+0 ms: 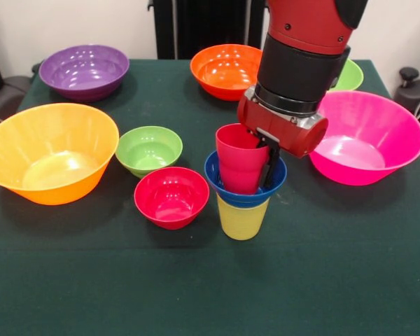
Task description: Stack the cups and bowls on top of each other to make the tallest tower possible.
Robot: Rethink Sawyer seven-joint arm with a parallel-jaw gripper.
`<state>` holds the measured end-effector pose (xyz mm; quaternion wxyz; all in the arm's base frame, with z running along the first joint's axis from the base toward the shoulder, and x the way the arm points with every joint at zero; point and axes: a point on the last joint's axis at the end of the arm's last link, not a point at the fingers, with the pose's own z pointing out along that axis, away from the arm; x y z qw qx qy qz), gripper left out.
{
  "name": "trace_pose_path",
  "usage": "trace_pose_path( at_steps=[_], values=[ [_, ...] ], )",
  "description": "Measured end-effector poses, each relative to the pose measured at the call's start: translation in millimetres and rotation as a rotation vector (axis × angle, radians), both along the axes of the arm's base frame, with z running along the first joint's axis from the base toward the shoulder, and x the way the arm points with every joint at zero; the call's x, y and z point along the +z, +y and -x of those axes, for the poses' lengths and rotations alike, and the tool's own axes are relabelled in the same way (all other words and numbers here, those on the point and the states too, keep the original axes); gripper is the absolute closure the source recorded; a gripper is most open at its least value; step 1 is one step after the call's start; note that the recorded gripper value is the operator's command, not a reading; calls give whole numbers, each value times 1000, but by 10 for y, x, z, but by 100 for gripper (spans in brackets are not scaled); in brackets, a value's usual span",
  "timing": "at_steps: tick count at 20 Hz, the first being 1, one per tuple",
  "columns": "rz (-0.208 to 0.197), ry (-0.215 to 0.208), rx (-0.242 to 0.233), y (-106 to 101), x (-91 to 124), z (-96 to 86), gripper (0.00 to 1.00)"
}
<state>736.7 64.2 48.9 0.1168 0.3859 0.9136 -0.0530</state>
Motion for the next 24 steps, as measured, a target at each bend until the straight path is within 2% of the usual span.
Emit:
trace_pose_path(
  at_steps=[12,19,20,24],
  values=[
    [-1,-3,-1,6,2,0,100],
    [-1,10,-4,-1,-28,58,100],
    [-1,16,-5,-4,-44,86,0],
    [-1,17,-6,-4,-46,89,0]
  ],
)
